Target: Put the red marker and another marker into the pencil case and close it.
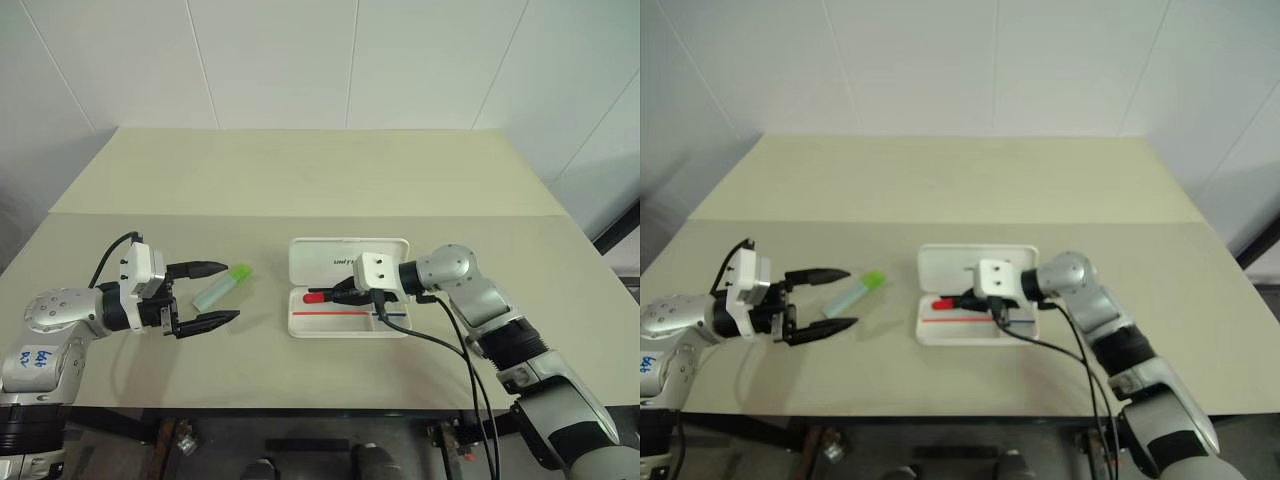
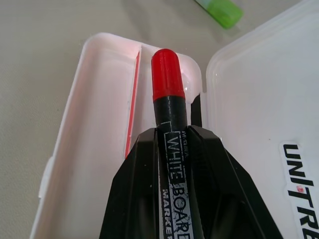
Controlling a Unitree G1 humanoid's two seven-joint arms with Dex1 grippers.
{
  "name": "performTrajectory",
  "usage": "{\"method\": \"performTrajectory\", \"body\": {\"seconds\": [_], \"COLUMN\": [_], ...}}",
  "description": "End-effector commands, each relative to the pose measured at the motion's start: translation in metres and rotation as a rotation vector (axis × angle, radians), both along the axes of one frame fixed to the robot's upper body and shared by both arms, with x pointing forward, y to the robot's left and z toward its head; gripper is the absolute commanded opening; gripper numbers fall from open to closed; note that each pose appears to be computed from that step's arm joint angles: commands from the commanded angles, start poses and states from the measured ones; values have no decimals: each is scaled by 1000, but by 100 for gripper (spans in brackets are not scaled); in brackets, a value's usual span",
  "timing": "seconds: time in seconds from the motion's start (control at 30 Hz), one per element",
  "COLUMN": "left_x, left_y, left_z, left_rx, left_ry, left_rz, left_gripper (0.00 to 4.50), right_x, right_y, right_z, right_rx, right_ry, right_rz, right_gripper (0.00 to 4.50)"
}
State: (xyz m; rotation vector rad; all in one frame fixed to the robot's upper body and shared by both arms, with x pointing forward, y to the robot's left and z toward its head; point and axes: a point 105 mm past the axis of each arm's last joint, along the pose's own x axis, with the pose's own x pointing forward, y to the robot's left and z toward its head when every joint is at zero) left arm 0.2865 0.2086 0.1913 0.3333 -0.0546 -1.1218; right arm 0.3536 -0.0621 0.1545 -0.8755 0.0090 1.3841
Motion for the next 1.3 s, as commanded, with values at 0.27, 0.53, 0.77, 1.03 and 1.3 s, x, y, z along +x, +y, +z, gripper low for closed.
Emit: {"method": "performTrajectory", "body": {"seconds": [0.27,0.53,0.77,1.03,1.3], "left_x": [-1,3,4,1,3], "left_y": [-3,-4,-6,-2,42], "left_z": [12,12,13,10,-4], "left_rx": [-26,-30,-34,-34,-10], "left_ry": [-57,-62,-64,-52,-51], "left_rz": [-7,-9,-15,-4,152], "left_gripper": [450,450,450,450,450], "right_x": [2,-4,-12,-53,-74], "right_y": [4,5,1,-14,-60], "right_z": [17,25,27,45,67], "right_rx": [25,55,72,219,356], "right_ry": [-55,-43,-30,131,125], "right_rz": [16,31,32,94,57], "right_gripper": [56,185,420,448,448]}}
